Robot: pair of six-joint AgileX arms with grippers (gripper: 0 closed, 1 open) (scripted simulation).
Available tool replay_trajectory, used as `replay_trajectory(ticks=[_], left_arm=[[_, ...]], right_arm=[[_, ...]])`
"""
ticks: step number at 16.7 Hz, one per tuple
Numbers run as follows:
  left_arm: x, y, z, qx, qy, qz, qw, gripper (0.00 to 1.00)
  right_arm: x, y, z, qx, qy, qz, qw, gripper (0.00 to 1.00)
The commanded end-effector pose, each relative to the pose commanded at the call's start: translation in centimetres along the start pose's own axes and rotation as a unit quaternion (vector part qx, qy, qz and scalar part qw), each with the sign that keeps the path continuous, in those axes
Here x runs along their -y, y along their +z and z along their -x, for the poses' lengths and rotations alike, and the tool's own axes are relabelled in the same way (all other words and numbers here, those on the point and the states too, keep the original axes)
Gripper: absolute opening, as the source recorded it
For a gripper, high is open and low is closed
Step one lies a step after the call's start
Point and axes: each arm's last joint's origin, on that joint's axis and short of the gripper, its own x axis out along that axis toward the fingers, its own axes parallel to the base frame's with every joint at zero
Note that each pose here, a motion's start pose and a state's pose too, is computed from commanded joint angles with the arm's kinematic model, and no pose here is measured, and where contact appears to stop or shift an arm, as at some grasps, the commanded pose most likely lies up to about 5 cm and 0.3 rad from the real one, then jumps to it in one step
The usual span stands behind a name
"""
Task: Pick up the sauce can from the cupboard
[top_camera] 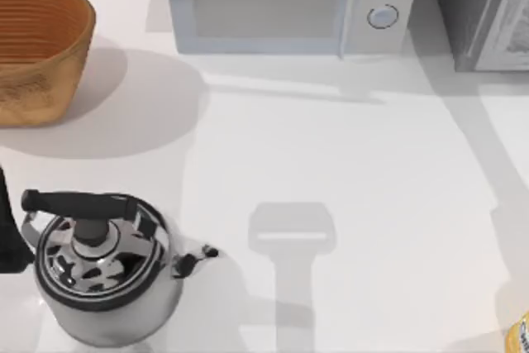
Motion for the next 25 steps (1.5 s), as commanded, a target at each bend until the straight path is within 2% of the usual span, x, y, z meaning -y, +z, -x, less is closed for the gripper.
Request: replay_trajectory(ticks=[5,6,16,19,25], left_arm=[[0.0,0.0,0.0,0.000,0.000,0.000,1.000,1.00],[0.0,0.0,0.0,0.000,0.000,0.000,1.000,1.00],[0.0,0.0,0.0,0.000,0.000,0.000,1.000,1.00],[0.0,0.0,0.0,0.000,0.000,0.000,1.000,1.00],[0.0,0.0,0.0,0.000,0.000,0.000,1.000,1.00]], right_arm=[[0.0,0.0,0.0,0.000,0.000,0.000,1.000,0.02],[0.0,0.0,0.0,0.000,0.000,0.000,1.000,0.00],[-0.3,0.4,0.7,0.000,0.001,-0.001,1.000,0.00],[-0.9,2.2,4.9,-0.001,0.001,-0.001,1.000,0.00],[-0.3,5.8,16.6,0.002,0.001,-0.002,1.000,0.00]])
